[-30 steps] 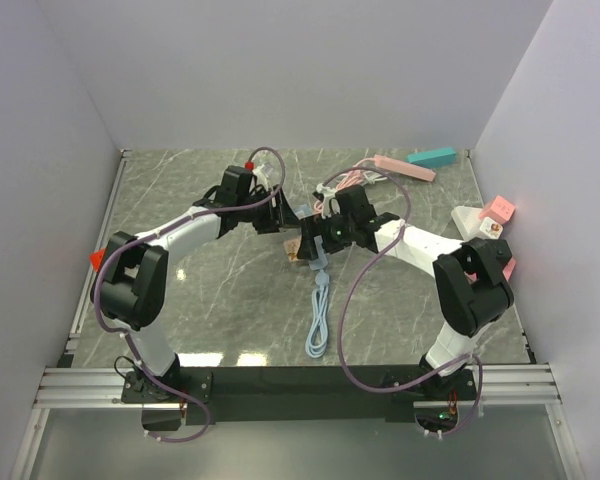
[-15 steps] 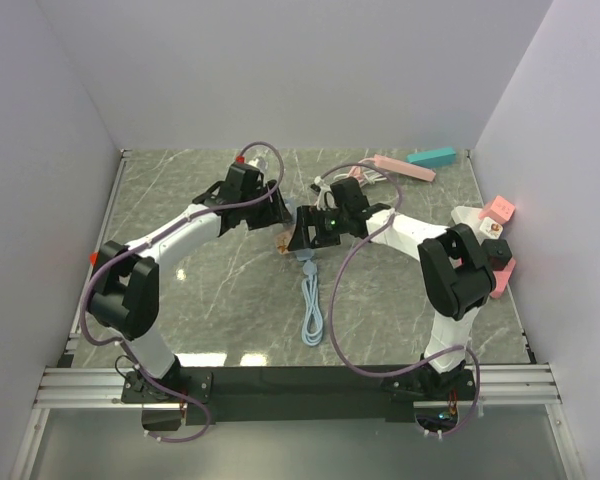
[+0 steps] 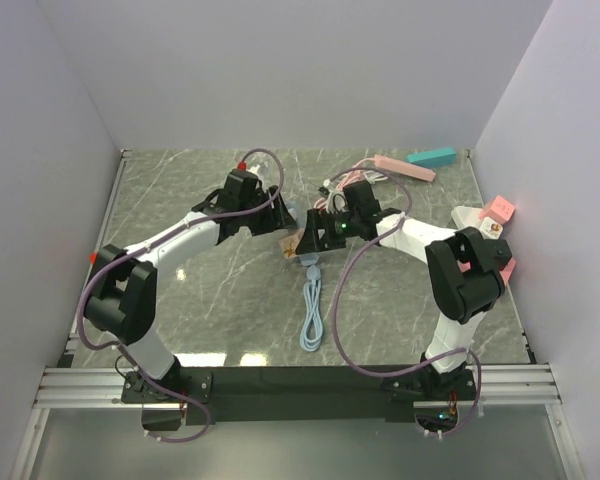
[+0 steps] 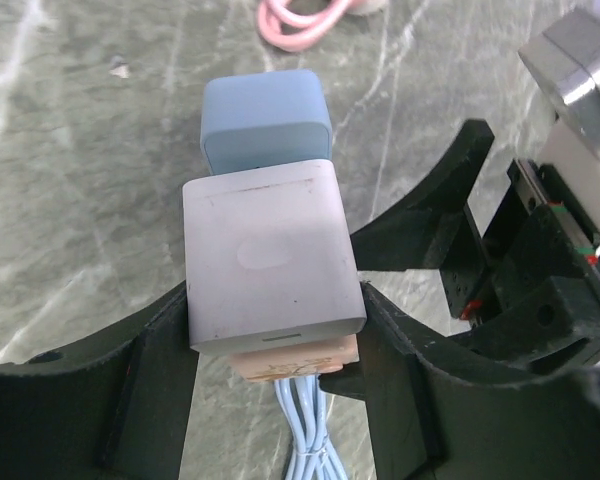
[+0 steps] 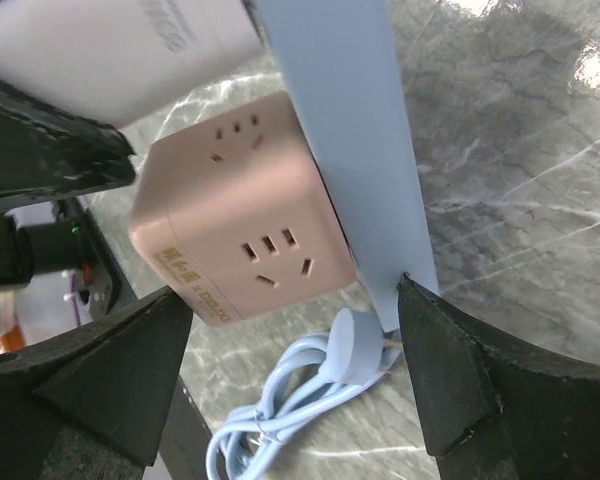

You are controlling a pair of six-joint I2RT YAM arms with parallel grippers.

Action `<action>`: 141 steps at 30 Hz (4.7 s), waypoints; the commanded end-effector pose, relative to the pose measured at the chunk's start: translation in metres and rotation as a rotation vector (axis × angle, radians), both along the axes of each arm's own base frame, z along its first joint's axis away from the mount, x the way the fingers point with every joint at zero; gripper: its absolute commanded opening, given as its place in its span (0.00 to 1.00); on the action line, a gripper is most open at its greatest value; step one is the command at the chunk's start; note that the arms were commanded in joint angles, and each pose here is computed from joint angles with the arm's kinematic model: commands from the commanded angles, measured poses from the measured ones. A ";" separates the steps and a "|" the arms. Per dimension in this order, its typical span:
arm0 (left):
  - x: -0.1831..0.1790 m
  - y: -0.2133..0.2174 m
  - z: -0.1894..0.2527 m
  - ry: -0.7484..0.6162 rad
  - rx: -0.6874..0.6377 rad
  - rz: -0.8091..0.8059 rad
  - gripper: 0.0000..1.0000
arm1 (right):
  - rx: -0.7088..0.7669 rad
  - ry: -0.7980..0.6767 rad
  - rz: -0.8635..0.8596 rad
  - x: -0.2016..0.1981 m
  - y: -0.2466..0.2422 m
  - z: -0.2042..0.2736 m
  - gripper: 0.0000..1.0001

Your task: Pull the plug off the socket

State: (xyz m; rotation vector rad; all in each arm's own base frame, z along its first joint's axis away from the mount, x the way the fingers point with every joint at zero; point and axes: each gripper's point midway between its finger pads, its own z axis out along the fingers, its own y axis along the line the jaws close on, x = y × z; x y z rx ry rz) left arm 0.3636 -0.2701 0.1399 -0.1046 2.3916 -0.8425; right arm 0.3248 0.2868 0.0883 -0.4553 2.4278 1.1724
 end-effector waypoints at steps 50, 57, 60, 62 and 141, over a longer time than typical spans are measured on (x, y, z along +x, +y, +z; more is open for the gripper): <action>-0.024 -0.048 0.051 0.021 -0.300 -0.309 0.01 | -0.019 -0.116 -0.010 0.025 -0.012 0.009 0.68; -0.027 -0.046 0.050 0.027 -0.311 -0.294 0.00 | -0.043 -0.013 -0.116 0.046 -0.007 -0.007 0.14; -0.030 -0.038 0.044 0.045 -0.269 -0.259 0.01 | -0.074 0.011 -0.169 0.050 -0.015 -0.017 0.05; -0.028 -0.030 0.047 0.017 -0.237 -0.216 0.00 | -0.105 0.025 -0.213 0.053 -0.024 -0.024 0.00; -0.057 -0.044 0.019 -0.104 -0.238 -0.397 0.99 | 0.047 0.263 -0.208 0.027 -0.004 0.030 0.00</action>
